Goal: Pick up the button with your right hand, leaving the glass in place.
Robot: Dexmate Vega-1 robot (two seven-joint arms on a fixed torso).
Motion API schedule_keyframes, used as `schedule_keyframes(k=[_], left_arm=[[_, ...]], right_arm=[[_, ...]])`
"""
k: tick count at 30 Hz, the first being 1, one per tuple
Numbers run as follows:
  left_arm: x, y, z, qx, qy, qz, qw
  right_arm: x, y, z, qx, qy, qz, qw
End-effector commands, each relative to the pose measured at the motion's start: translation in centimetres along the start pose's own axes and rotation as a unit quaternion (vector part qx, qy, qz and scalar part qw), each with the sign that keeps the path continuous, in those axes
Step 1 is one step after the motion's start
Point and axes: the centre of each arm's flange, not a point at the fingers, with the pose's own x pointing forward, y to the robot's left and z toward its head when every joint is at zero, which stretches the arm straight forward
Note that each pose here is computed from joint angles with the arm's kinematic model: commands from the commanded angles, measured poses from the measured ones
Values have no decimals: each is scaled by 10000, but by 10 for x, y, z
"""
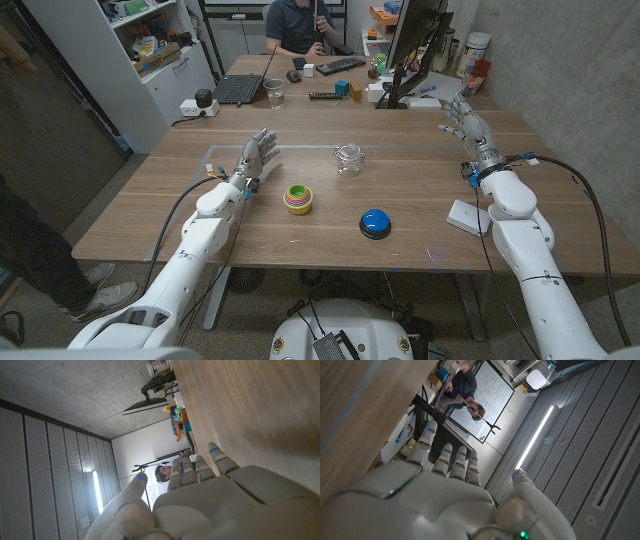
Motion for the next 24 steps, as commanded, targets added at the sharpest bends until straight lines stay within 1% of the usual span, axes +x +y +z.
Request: schedule_keyframes(k=[1,2,4,6,7,8,9,11,12,13,14,16,17,18,19,20,21,22,23,24], left_arm=[[-1,5,4,250,102,66,9996],[0,5,3,221,105,44,9997],[0,7,4,129,56,70,9999],[0,10,4,137,70,123,9998],[0,11,4,130,78,130,9998],[0,11,4,131,75,140,9998],[0,12,5,124,65,134,9998],[-1,13,6,93,16,131,9999],[-1,13,6,101,16,139,9999],[-2,13,7,96,9,127,9999],[-3,13,7,72,3,105,9999],[-4,12,7,78,-26,53,10000],[-4,12,7,111,-33,49,9999],[-5,13,7,123,-26,69,9999],[-5,13,7,103,-25,62,9999],[-5,14,7,86,-34,65,9999],[-6,15,6,73,-29,94,9999],[-6,16,5,65,-15,81,9999],[-7,17,4,62,-26,101,9999],[-9,18,3,62,-24,113,9999]], right_arm=[[-39,-12,41,-863,-320,-41,9958],[-42,-13,41,-827,-334,-45,9960],[-50,-14,44,-992,-359,-106,9944],[-59,-16,46,-1079,-436,-169,9931],[-66,-18,49,-1229,-438,-267,9911],[-70,-19,51,-1306,-458,-220,9901],[-74,-19,53,-1342,-517,-247,9893],[-85,-20,56,-1433,-523,-235,9880],[-93,-20,57,-1501,-545,-311,9867],[-98,-20,58,-1534,-561,-301,9861],[-103,-20,59,-1476,-591,-268,9869],[-111,-20,63,-1652,-687,-374,9831],[-114,-21,65,-1712,-717,-412,9818],[-115,-22,65,-1620,-807,-387,9827],[-116,-22,64,-1591,-889,-437,9823],[-119,-22,65,-1739,-915,-557,9789],[-121,-22,65,-1773,-813,-648,9786],[-121,-22,65,-1746,-784,-550,9800],[-123,-22,64,-1720,-796,-467,9808],[-127,-22,64,-1752,-812,-564,9796]])
